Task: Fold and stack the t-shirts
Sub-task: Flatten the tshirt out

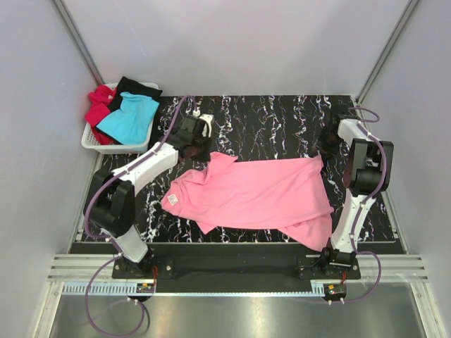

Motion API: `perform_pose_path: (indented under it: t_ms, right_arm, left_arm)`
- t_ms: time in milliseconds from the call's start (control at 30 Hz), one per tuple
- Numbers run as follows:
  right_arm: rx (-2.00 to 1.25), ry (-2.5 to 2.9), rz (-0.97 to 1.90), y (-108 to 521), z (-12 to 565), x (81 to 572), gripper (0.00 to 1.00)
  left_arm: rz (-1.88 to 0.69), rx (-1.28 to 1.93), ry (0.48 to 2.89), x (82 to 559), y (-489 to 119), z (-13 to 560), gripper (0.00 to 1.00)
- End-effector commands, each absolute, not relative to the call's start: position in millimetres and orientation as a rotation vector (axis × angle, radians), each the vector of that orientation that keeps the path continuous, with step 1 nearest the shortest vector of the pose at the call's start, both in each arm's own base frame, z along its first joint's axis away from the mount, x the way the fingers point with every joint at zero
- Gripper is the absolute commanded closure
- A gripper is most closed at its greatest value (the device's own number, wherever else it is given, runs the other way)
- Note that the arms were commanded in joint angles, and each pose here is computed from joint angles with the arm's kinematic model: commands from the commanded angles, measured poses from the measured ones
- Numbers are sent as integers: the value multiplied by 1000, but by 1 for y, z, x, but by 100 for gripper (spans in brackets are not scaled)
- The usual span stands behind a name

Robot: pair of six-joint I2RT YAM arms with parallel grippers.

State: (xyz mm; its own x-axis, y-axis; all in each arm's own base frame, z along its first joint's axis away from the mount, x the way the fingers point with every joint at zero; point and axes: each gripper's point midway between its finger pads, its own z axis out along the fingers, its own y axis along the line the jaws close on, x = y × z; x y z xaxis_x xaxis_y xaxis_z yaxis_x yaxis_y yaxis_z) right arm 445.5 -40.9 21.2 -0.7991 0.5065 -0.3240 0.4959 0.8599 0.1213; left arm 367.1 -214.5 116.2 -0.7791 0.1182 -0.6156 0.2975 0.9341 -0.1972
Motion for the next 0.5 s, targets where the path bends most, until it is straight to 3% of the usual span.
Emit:
perform_pose_path:
  t_ms: [0, 100, 233, 333, 467]
  right_arm:
    - [703, 2634, 84, -39, 31, 466, 48]
    - [697, 2658, 104, -36, 24, 460, 59]
    - [688, 2672, 78, -38, 23, 451, 100]
    - [643, 2618, 94, -37, 45, 455, 100]
    - [503, 2426, 276, -19, 122, 484, 100]
  left_arm:
    - [-416, 284, 2393, 370, -216, 139, 100]
    - [-414, 279, 2391, 371, -213, 139, 100]
    - [-404, 260, 2385, 375, -205, 144, 100]
    - [-409, 210, 2373, 385, -195, 159, 100]
    - [-449, 144, 2310, 405, -181, 192, 100]
